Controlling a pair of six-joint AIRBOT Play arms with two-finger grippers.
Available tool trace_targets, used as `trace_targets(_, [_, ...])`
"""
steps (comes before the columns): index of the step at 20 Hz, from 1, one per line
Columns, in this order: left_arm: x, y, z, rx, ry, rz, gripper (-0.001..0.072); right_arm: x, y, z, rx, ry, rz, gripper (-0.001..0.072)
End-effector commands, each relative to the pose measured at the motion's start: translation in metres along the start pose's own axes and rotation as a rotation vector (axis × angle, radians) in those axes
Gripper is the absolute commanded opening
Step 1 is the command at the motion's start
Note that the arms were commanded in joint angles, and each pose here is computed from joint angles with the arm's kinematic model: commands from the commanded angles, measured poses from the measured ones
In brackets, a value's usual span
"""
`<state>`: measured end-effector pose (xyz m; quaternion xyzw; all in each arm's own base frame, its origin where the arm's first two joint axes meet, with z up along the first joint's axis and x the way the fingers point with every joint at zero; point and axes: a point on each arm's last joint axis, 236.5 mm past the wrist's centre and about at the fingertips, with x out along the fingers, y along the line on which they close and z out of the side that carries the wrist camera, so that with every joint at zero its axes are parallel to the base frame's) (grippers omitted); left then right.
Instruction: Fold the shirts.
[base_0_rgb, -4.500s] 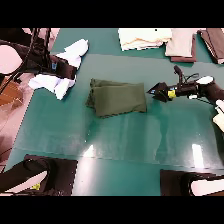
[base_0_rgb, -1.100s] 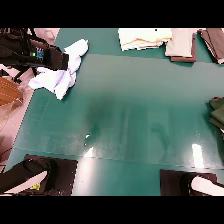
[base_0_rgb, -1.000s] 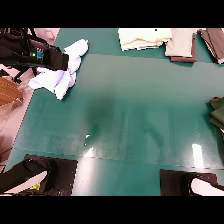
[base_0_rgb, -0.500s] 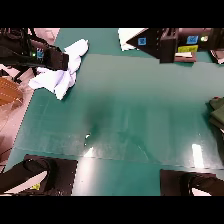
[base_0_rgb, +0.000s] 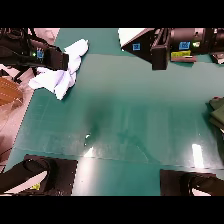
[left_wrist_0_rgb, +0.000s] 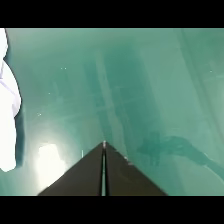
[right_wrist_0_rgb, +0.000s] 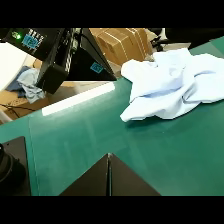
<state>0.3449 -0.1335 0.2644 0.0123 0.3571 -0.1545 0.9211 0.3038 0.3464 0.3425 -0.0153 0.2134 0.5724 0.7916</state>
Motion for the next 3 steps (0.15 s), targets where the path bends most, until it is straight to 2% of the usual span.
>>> trace_targets(1, [-0.0005,0.0000,0.0004,0.000,-0.002,0.000,0.0031,0.0004,0.0004,-0.0004,-0.002,0.002,0.000,0.0023])
trace_targets(3, [-0.0005,0.0000,0.0004,0.000,-0.002,0.000,0.0032,0.0004,0.0004,-0.0004,-0.002,0.002,0.000,0.0023])
